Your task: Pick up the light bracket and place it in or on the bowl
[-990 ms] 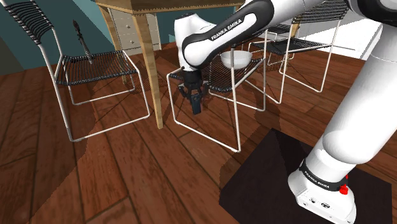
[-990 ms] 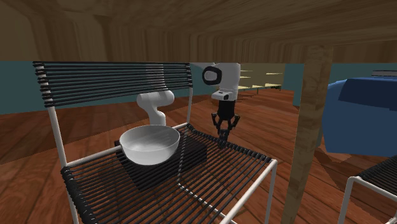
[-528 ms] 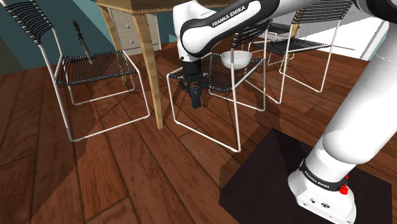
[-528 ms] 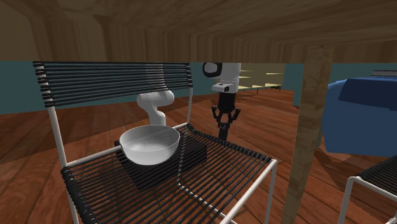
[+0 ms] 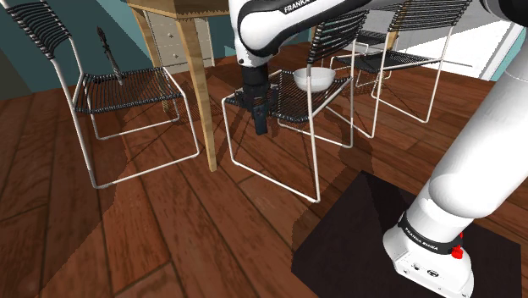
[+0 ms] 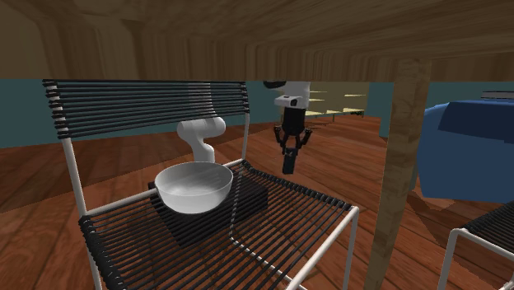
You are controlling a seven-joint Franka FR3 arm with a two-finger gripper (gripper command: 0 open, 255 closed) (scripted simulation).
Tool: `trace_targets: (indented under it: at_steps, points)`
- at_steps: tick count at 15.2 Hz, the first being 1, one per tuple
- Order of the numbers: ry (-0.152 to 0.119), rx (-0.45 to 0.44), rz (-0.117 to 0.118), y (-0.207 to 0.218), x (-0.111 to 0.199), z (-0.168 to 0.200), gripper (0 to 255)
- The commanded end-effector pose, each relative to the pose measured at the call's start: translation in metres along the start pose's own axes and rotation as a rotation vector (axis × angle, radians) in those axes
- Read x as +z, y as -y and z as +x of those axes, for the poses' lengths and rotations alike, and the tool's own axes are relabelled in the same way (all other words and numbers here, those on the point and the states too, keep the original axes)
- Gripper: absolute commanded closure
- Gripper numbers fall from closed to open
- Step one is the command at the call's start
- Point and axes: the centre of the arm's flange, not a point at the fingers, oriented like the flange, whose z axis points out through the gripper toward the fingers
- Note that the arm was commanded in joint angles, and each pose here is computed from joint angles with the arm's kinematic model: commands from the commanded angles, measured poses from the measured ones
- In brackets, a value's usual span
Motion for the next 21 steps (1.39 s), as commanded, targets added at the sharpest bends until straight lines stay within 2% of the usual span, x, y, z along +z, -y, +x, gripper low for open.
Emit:
trace_targets:
  at_steps: [1, 21]
  points:
    - [0.000, 0.000, 0.000, -0.001, -0.012, 0.000, 255]
    - [0.000, 0.000, 0.000, -0.009, -0.117, 0.005, 255]
